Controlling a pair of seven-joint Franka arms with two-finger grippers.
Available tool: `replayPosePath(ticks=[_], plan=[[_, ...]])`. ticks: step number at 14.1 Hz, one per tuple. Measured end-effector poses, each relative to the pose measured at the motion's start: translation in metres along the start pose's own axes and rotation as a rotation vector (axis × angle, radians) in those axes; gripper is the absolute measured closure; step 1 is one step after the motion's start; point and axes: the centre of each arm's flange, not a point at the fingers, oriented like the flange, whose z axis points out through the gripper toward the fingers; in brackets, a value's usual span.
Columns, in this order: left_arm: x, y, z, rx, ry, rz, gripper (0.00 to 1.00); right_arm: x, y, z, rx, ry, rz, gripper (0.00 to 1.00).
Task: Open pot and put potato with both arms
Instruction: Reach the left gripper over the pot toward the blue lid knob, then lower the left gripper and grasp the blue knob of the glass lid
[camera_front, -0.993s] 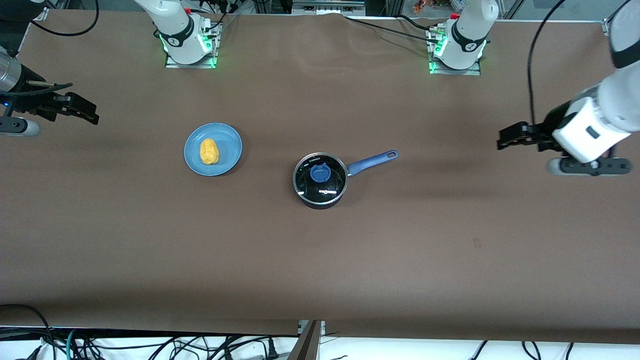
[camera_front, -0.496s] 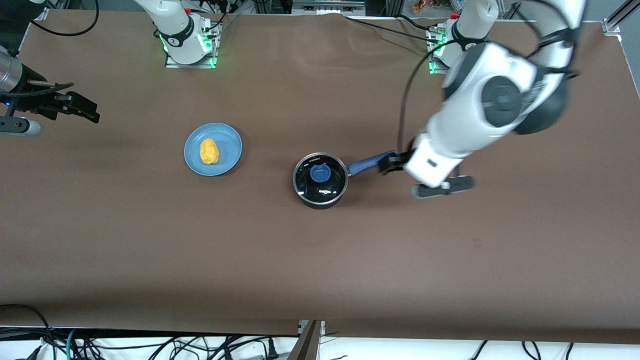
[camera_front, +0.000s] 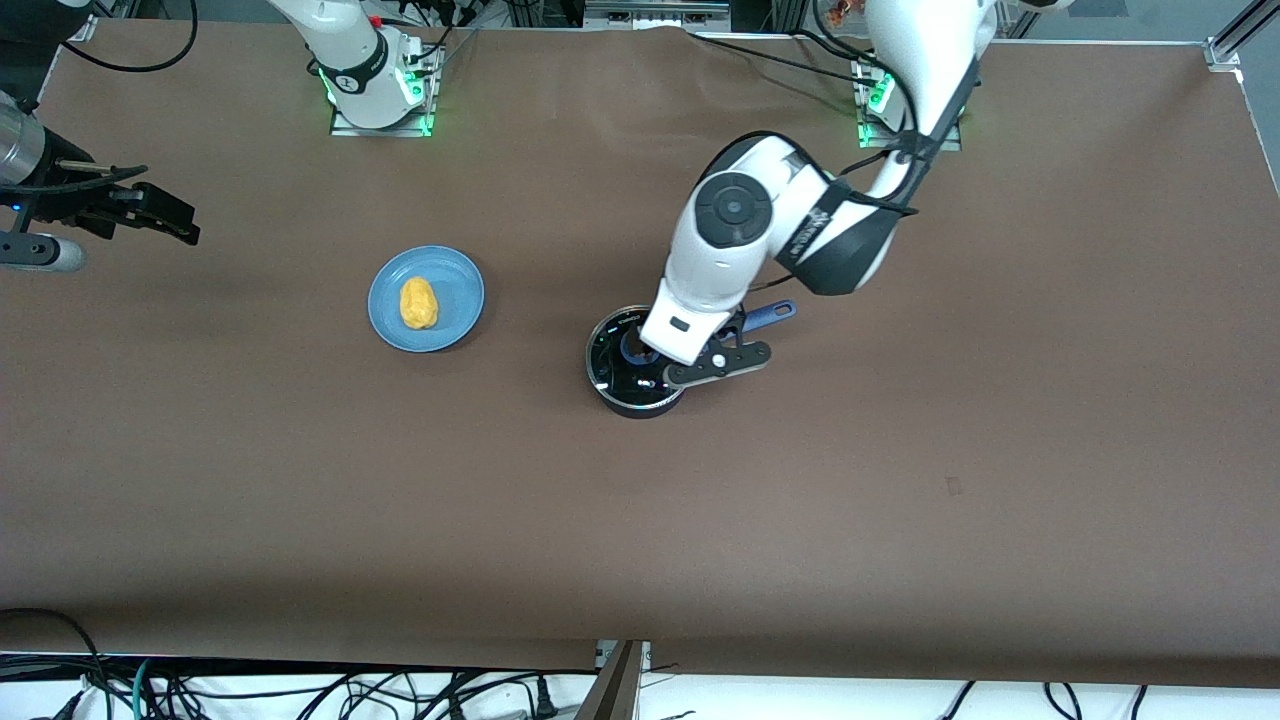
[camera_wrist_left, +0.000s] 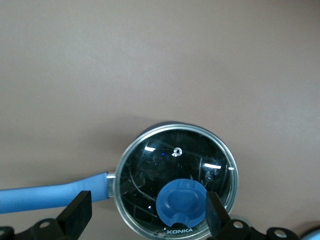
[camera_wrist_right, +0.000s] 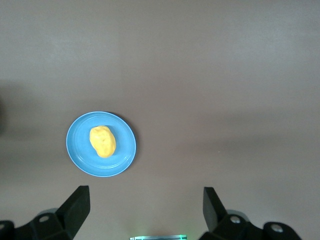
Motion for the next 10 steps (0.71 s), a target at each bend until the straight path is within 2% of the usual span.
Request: replayPosePath(ticks=[4, 10], plan=[[-0.025, 0.027, 0.036, 0.041, 0.029, -0.013, 0.0, 0.0, 0.0, 0.0, 0.0, -0.005, 0.0, 0.0], [-0.04, 0.038, 0.064, 0.058, 0.027, -0.03, 0.0, -0.001, 0.0, 0.001, -0.001, -0.012, 0.0, 0.0]])
